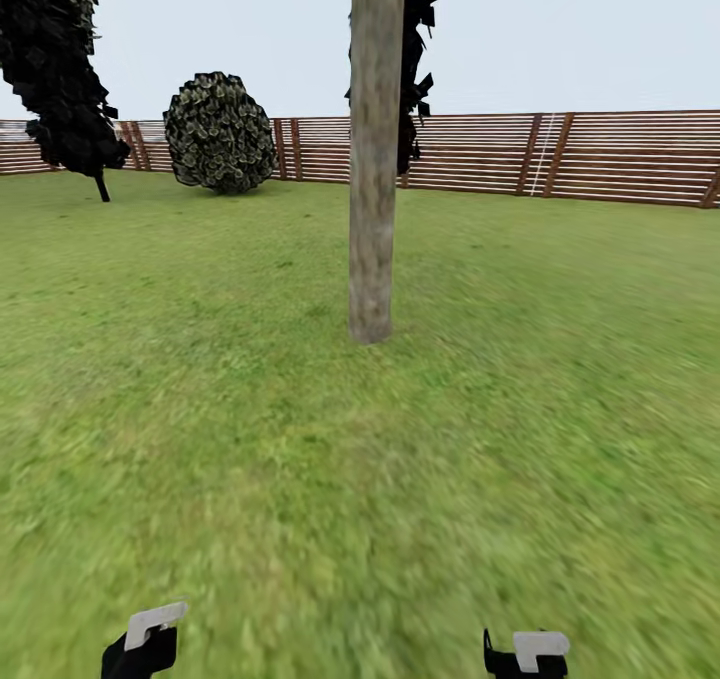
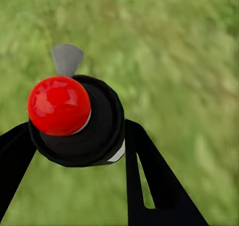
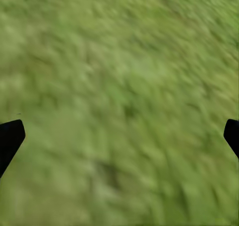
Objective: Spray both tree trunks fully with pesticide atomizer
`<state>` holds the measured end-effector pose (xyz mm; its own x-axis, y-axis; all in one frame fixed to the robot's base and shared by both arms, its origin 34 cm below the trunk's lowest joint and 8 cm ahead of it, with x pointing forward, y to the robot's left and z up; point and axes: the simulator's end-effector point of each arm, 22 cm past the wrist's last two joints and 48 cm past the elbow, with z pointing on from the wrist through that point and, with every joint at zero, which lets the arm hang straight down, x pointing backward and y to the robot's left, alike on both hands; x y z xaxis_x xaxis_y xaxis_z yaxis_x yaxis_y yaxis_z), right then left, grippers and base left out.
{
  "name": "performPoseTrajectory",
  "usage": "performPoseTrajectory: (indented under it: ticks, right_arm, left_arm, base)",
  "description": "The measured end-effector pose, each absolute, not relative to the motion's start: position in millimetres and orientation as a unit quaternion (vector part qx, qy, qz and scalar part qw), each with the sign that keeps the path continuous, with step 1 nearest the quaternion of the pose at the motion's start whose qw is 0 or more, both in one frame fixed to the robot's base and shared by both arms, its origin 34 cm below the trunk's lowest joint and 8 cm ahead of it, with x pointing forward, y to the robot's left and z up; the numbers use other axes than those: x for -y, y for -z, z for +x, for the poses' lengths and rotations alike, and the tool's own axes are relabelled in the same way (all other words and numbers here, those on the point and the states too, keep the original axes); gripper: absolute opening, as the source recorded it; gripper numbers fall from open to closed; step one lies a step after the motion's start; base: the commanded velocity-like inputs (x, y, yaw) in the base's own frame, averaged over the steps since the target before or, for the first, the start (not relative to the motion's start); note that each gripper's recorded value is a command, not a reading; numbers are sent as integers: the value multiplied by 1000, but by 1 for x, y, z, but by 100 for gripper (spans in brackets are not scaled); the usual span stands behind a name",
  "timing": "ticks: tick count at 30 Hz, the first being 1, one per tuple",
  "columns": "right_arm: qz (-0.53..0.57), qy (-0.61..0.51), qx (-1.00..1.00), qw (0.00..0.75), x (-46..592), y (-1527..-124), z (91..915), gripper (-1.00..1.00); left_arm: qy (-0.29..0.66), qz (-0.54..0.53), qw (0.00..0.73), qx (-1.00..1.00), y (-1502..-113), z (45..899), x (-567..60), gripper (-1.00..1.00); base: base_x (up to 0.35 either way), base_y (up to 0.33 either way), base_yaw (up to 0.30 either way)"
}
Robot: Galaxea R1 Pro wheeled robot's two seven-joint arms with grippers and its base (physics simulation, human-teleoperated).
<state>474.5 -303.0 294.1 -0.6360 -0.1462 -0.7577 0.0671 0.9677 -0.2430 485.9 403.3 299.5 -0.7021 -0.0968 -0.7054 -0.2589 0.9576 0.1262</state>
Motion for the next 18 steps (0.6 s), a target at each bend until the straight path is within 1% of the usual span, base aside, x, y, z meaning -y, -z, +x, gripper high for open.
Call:
performPoseTrajectory:
  ticks: [18]
  right_arm:
    - [-20,126,-895,427,303,-295,476,100]
  left_arm:
    - [-107,-95,368,-919,-296,479,-401,-100]
  base:
    - [340,0,0]
